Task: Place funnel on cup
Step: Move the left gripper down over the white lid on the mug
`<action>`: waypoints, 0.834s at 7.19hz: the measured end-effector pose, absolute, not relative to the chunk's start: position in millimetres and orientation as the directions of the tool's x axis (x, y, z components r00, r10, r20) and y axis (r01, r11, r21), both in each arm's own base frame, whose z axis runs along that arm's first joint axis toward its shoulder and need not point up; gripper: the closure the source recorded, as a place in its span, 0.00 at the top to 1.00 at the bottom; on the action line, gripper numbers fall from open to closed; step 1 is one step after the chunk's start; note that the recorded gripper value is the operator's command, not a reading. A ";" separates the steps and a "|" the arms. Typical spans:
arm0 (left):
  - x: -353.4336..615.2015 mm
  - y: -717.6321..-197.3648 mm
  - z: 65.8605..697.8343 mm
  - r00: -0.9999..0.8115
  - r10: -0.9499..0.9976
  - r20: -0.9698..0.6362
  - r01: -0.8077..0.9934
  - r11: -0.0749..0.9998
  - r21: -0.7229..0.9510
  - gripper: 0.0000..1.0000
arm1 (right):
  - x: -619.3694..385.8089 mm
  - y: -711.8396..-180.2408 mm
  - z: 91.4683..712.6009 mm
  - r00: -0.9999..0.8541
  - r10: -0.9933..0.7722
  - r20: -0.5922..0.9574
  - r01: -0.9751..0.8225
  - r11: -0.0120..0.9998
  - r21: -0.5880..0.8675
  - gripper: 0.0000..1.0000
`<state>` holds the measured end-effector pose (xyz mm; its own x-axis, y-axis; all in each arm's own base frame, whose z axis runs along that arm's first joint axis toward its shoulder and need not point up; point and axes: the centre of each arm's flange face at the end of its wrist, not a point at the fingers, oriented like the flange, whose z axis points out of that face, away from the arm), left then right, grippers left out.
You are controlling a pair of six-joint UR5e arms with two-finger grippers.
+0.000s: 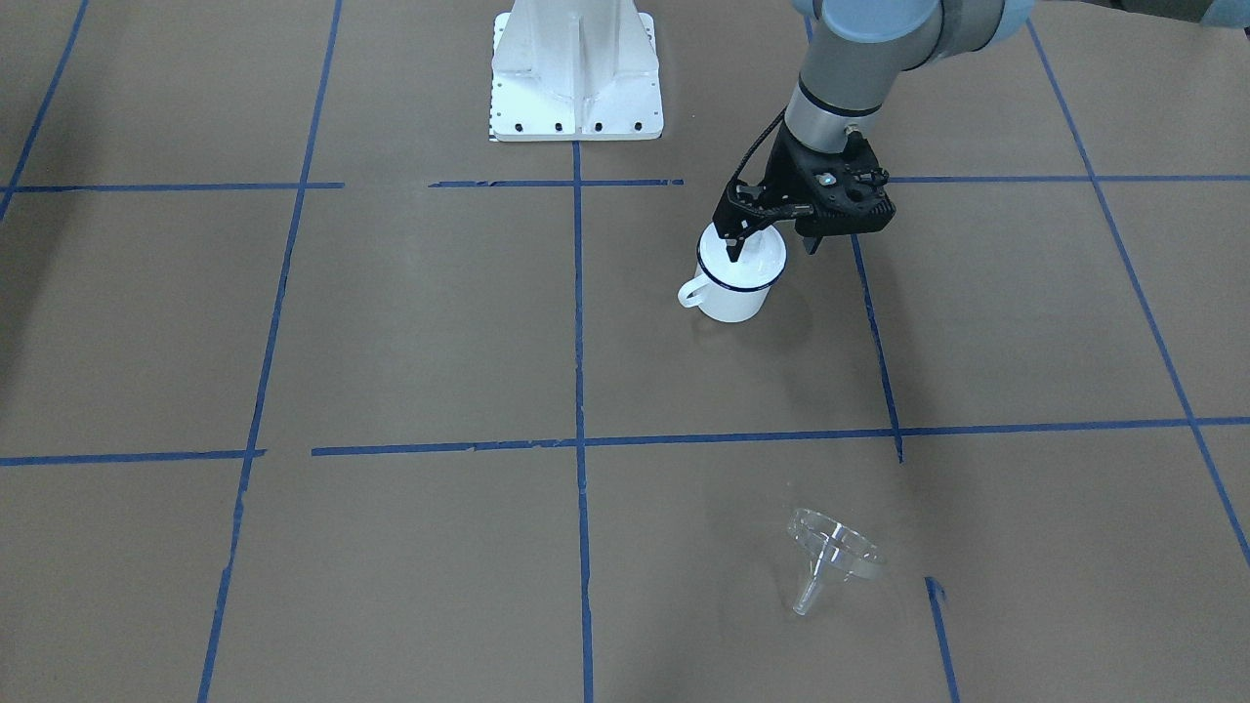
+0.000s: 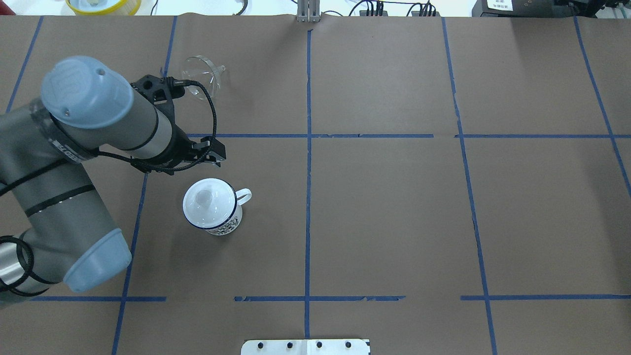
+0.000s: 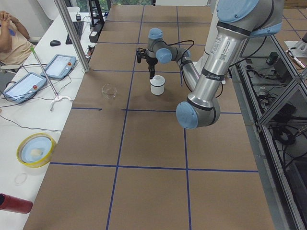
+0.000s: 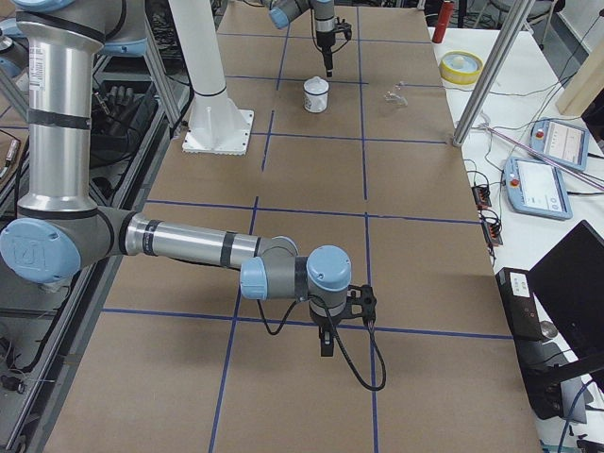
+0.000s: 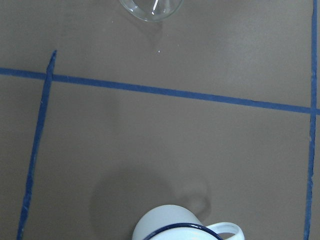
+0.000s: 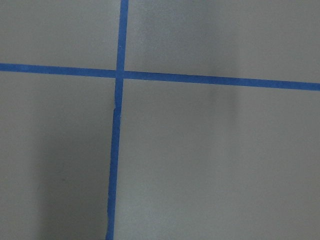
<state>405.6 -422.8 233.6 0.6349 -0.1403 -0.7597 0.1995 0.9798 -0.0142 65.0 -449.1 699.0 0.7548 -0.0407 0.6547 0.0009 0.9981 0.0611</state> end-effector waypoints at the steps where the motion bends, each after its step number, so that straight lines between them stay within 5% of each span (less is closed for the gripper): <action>1: 414.9 -415.4 234.7 0.643 -0.142 -0.753 0.199 0.980 -0.015 0.98 | 65.0 -449.0 699.2 0.755 -0.041 0.655 0.001 0.998 0.061 1.00; 2: 420.8 -410.0 235.5 0.647 -0.140 -0.749 0.193 0.981 -0.016 0.91 | 65.0 -449.0 699.2 0.755 -0.041 0.655 0.001 0.998 0.061 1.00; 6: 429.5 -397.5 235.9 0.656 -0.127 -0.744 0.170 0.985 -0.019 0.90 | 65.0 -449.0 699.3 0.755 -0.040 0.655 0.001 0.998 0.061 1.00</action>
